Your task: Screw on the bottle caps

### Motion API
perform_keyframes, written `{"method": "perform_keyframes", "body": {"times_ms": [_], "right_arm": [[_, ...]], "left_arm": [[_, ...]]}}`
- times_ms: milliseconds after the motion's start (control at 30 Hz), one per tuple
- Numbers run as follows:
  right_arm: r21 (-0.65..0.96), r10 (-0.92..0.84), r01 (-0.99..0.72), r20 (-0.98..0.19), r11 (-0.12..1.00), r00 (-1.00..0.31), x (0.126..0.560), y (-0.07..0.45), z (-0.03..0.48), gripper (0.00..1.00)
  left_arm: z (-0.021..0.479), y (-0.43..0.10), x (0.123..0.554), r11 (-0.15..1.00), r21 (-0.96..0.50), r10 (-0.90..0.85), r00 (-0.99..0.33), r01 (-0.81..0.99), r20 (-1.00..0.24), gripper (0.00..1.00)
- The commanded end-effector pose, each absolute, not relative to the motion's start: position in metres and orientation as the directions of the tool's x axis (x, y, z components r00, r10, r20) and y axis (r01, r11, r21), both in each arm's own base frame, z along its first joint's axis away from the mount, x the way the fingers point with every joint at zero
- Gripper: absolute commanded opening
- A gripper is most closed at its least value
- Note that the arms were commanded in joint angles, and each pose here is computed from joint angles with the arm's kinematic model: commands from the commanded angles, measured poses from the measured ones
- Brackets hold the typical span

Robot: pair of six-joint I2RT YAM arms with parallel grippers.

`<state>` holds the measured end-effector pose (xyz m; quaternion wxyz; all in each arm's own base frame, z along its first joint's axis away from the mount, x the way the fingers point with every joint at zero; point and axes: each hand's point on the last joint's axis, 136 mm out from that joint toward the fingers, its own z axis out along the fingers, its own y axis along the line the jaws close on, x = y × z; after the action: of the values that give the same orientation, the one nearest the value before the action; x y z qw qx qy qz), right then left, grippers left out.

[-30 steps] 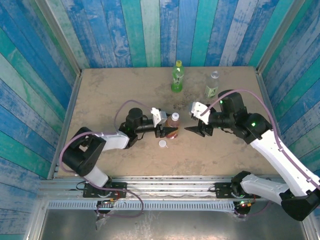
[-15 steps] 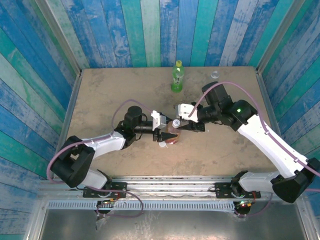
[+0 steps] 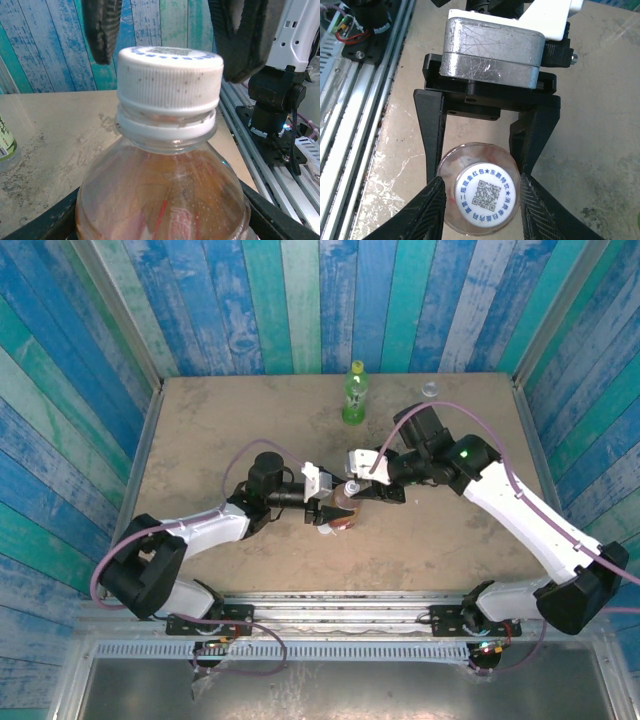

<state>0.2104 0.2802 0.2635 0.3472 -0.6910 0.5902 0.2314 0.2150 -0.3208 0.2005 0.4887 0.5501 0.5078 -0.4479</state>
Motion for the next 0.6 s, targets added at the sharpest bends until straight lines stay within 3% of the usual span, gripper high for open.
{"method": "perform_keyframes", "body": {"times_ms": [0,333,567], "right_arm": [[-0.180,-0.645,-0.980,-0.741,-0.081,0.189,0.206,0.283,0.266,0.38],[-0.151,-0.657,-0.986,-0.737,-0.071,0.160,0.206,0.283,0.260,0.28],[-0.087,-0.688,-0.995,-0.725,0.040,0.036,0.214,0.279,0.250,0.25]], "left_arm": [[0.225,-0.319,0.205,-0.032,0.146,0.076,0.148,0.989,-0.986,0.51],[0.227,-0.319,0.209,-0.002,0.156,0.073,0.156,0.988,-0.985,0.52],[0.252,-0.317,0.240,0.180,0.186,0.015,0.186,0.966,-0.982,0.52]]}}
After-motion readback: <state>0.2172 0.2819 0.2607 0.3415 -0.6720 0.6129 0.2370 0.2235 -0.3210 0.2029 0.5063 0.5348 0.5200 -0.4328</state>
